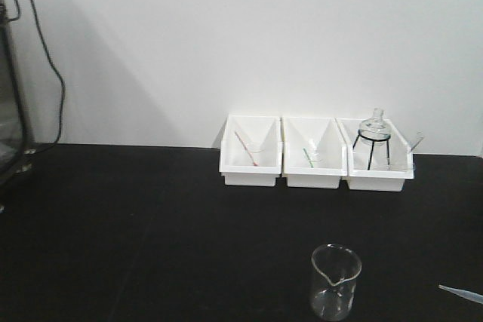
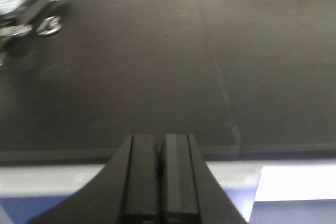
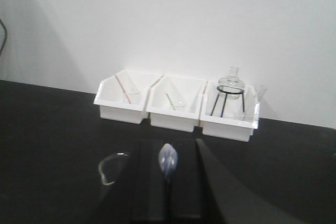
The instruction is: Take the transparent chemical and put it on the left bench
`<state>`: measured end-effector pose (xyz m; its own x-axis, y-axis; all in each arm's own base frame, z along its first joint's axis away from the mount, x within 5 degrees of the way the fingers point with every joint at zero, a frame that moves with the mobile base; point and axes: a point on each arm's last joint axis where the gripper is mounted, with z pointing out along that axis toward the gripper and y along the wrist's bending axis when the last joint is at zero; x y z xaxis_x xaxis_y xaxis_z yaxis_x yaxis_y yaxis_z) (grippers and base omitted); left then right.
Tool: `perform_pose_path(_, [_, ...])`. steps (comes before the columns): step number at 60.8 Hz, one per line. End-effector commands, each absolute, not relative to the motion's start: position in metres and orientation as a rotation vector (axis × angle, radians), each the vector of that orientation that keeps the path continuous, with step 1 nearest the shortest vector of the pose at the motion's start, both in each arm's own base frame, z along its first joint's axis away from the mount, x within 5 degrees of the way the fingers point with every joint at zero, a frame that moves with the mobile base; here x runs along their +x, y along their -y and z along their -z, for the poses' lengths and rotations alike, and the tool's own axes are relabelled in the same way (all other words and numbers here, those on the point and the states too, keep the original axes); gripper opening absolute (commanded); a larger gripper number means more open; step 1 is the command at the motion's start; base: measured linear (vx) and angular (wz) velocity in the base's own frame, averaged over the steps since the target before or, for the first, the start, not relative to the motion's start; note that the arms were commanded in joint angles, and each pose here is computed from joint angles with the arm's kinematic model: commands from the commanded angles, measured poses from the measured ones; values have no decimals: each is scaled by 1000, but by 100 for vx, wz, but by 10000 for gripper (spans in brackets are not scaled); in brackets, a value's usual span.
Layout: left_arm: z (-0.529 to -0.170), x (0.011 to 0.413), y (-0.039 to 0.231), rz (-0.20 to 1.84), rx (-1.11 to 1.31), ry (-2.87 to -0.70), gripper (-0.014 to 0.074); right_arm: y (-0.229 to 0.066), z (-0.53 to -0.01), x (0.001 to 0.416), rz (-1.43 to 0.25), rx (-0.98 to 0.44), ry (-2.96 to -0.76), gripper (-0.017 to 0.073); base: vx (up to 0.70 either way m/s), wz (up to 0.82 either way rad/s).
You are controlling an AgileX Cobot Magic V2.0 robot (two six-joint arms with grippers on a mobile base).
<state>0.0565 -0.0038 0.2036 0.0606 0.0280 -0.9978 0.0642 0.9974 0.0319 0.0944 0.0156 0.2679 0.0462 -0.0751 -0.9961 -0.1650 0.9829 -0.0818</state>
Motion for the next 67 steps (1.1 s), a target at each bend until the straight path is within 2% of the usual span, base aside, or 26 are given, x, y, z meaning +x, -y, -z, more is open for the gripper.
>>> perform_pose_path(1, [-206, 55, 4, 35, 64, -1429, -3, -19, -282, 94, -94, -217, -1450, -4, 26, -46])
perform_pose_path(22, [-206, 55, 4, 35, 64, -1429, -3, -19, -282, 94, -95, -217, -1449, -4, 23, -29])
perform_pose_path(67, [-206, 55, 4, 35, 64, -1429, -3, -20, -283, 94, -101, -222, -1439, -4, 7, 0])
